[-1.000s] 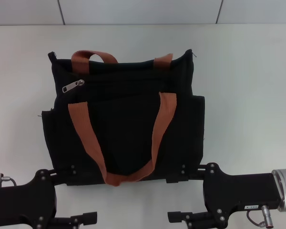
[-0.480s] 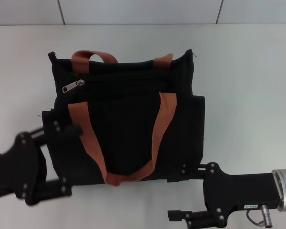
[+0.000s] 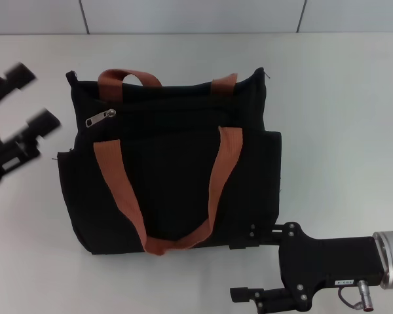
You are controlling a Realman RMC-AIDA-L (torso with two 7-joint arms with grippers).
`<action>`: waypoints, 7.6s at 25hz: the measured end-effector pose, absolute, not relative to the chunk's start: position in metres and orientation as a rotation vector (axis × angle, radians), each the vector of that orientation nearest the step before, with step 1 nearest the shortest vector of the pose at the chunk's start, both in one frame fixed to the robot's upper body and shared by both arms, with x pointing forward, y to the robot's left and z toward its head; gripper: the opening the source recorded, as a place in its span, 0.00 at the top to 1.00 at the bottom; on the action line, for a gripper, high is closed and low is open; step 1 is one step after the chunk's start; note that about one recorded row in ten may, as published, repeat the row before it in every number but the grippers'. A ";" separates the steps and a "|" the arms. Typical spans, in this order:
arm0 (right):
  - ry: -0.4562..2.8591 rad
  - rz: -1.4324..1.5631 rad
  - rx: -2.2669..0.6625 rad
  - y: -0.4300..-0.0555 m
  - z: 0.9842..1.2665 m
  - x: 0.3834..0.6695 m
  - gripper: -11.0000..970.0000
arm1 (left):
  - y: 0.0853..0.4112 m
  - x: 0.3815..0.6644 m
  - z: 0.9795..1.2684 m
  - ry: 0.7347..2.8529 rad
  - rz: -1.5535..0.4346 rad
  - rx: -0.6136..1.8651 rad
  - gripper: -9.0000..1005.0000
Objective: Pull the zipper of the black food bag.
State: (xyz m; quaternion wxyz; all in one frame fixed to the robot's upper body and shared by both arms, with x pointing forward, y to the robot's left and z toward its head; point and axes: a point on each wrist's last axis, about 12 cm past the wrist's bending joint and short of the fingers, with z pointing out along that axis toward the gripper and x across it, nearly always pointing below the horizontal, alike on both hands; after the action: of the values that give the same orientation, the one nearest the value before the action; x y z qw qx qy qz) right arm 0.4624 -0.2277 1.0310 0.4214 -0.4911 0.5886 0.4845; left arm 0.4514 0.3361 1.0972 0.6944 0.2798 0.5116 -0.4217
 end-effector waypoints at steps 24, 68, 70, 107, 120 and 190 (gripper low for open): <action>1.466 1.209 -1.226 -0.229 1.033 0.464 0.23 | 0.343 0.492 1.065 1.591 -0.711 0.874 0.26; 1.320 1.672 -0.876 -0.195 1.132 0.535 0.25 | 0.336 0.488 1.087 1.322 -0.694 0.821 0.97; 1.372 1.703 -0.868 -0.187 1.139 0.545 0.25 | 0.336 0.489 1.088 1.318 -0.696 0.820 0.97; 2.156 1.736 -0.701 -0.115 1.162 0.596 0.50 | 0.325 0.495 1.091 1.285 -0.724 0.794 0.96; 2.199 1.686 -0.686 -0.102 1.162 0.602 0.51 | 0.318 0.495 1.096 1.233 -0.770 0.817 0.96; 2.176 1.638 -0.681 -0.091 1.165 0.606 0.65 | 0.305 0.502 1.099 1.186 -0.776 0.747 0.96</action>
State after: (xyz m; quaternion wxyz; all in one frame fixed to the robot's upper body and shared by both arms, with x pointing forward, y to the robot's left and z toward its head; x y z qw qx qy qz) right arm 0.6056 -0.0910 1.1652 0.1662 -0.2393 0.7642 0.5754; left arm 0.5019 0.3051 1.0985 0.6958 0.3349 0.5316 -0.3479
